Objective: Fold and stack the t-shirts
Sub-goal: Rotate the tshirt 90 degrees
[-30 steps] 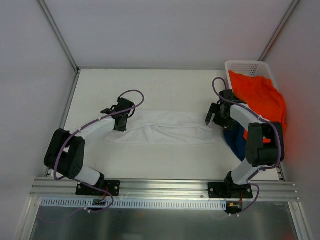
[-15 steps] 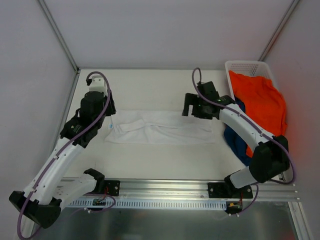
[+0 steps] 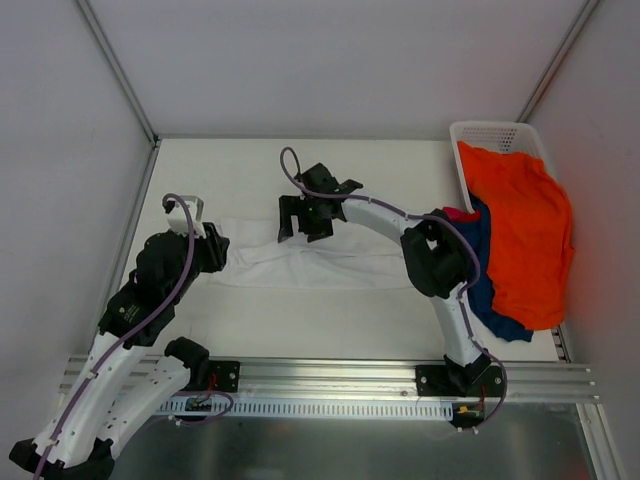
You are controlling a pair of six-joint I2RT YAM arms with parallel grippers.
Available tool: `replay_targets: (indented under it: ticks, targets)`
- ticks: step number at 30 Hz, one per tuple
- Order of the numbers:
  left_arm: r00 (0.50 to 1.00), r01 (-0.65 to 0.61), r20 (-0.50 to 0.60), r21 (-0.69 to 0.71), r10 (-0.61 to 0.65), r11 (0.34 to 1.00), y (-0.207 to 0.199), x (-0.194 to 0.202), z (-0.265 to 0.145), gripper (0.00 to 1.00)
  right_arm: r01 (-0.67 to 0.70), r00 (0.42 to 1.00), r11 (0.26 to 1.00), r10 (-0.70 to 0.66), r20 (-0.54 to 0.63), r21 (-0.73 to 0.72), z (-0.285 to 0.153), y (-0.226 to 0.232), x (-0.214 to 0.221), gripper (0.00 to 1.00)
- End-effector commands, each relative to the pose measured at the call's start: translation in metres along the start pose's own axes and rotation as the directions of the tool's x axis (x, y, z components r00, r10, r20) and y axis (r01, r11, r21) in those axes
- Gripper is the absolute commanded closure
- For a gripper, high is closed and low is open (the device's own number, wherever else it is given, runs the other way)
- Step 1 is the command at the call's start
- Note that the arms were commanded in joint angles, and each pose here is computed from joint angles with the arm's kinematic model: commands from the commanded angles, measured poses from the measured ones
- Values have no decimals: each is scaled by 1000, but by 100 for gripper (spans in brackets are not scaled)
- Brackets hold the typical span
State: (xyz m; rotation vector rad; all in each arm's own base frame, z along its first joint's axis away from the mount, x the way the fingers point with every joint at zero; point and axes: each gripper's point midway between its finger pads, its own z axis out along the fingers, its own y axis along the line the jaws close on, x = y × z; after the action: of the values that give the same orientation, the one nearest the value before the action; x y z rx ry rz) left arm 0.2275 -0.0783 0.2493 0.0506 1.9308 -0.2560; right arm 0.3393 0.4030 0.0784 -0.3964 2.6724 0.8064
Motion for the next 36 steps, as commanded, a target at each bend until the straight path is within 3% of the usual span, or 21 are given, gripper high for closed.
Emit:
replay_targets:
  ticks: [1,6,18,36]
  targets:
    - [1000,-25,1,42,25,999,-6,4,-2,66,-15,1000,996,16,10,-92,6,33,-8,3]
    - [998,-36,-52,70,40,997,-11,17,4,66,-6,1000,995,6,-4,-98,24,41,-2,3]
    - [999,-21,-40,86,25,996,-12,18,-1,66,38,999,989,-33,39,-143,23,84,-18,4]
    - [998,-16,-51,98,21,995,-14,20,-1,67,12,1000,990,-13,-6,-142,67,86,-1,4]
